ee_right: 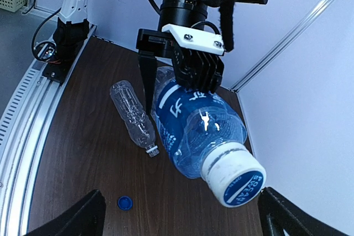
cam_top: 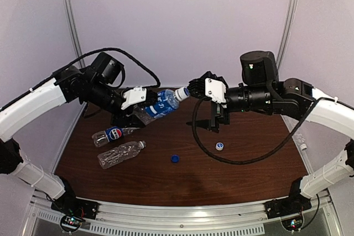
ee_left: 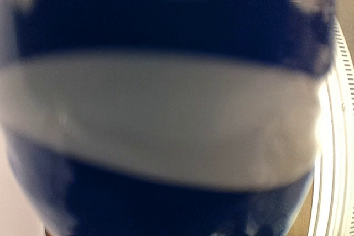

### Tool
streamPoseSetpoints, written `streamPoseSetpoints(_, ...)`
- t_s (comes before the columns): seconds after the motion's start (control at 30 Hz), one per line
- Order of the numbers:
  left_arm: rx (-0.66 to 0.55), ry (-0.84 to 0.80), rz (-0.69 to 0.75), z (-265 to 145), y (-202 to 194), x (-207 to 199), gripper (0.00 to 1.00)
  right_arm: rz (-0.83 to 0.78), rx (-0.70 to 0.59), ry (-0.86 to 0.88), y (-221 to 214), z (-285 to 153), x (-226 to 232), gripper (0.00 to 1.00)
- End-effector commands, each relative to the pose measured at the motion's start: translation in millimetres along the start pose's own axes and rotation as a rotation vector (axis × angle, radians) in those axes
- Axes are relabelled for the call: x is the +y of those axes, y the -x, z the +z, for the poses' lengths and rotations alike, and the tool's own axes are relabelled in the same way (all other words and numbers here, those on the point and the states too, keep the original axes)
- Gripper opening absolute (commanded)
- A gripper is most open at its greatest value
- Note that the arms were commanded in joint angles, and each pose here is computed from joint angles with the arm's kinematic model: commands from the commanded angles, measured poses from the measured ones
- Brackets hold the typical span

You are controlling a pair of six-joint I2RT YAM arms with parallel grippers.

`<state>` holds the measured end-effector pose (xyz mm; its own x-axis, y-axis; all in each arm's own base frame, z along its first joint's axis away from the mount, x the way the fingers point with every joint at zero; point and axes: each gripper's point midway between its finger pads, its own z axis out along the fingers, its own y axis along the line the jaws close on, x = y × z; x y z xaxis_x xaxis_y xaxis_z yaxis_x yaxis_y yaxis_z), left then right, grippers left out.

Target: Unscrew the bottle caps

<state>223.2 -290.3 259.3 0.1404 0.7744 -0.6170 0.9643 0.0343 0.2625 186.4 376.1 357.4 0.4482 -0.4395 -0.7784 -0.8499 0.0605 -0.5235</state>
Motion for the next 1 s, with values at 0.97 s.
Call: streamPoseSetpoints(0.97,0.065,0.155,-0.135,-5,-24,52,0.4,0.63,-0.179,-0.23,-26,-29,-78,1.0)
